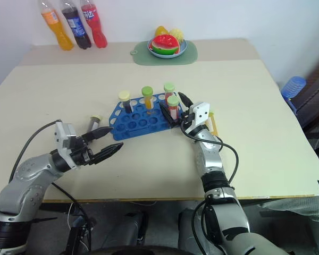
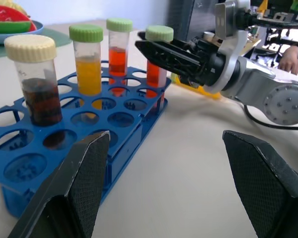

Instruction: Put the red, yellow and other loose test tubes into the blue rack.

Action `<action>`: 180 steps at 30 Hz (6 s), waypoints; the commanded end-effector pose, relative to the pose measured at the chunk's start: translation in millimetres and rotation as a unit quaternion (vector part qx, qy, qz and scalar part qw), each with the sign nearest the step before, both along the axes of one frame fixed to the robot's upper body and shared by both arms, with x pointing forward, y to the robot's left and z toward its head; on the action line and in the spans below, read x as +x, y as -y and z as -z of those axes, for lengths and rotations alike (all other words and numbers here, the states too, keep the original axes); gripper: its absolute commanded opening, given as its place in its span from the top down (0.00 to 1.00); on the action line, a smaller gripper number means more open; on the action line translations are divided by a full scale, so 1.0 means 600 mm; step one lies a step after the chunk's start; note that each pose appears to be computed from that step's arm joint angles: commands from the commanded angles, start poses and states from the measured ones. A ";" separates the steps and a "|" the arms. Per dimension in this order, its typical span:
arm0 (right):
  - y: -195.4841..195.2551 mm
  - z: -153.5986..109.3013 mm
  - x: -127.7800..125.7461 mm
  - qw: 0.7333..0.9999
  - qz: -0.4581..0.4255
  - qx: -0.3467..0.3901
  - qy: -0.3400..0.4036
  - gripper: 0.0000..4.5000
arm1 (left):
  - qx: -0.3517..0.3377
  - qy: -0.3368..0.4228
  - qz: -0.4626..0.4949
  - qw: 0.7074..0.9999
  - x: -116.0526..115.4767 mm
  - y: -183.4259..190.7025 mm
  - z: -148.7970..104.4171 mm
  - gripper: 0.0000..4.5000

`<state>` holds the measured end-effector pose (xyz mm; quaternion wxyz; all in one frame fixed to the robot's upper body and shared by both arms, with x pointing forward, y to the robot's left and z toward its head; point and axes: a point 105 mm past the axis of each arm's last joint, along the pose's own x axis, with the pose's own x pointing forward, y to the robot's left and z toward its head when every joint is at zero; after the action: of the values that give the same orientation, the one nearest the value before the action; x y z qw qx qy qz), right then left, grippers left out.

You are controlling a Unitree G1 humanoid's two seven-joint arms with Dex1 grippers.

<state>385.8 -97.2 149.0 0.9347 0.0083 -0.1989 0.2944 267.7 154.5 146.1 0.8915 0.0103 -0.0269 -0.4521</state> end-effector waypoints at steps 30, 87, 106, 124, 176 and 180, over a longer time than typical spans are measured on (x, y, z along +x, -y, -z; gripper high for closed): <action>0.222 0.000 0.000 0.826 0.124 -0.221 -0.503 0.01 | -0.033 0.007 0.028 0.999 -0.008 0.043 0.007 0.16; -0.130 0.002 -0.019 0.998 -0.059 -0.022 0.013 0.82 | -0.035 -0.004 -0.073 0.997 -0.017 -0.055 0.010 0.16; -0.047 0.010 -0.128 0.964 -0.184 -0.190 0.037 0.17 | -0.054 -0.140 -0.340 0.928 0.049 -0.110 -0.018 0.16; 0.044 -0.028 -0.212 0.924 -0.280 -0.254 -0.063 0.17 | 0.100 -0.438 -0.410 0.794 0.168 -0.108 -0.006 0.16; 0.128 0.001 -0.187 0.936 -0.179 -0.272 -0.132 0.15 | 0.001 0.164 -0.120 0.979 0.102 0.128 0.015 0.82; 0.129 0.000 -0.190 0.937 -0.177 -0.272 -0.132 0.15 | -0.012 0.143 -0.123 0.982 0.110 0.130 0.030 0.82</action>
<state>273.8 -175.2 135.3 0.8525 -0.1618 0.0425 0.4952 332.9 78.9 147.5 0.9234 0.0735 -0.1916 -0.3243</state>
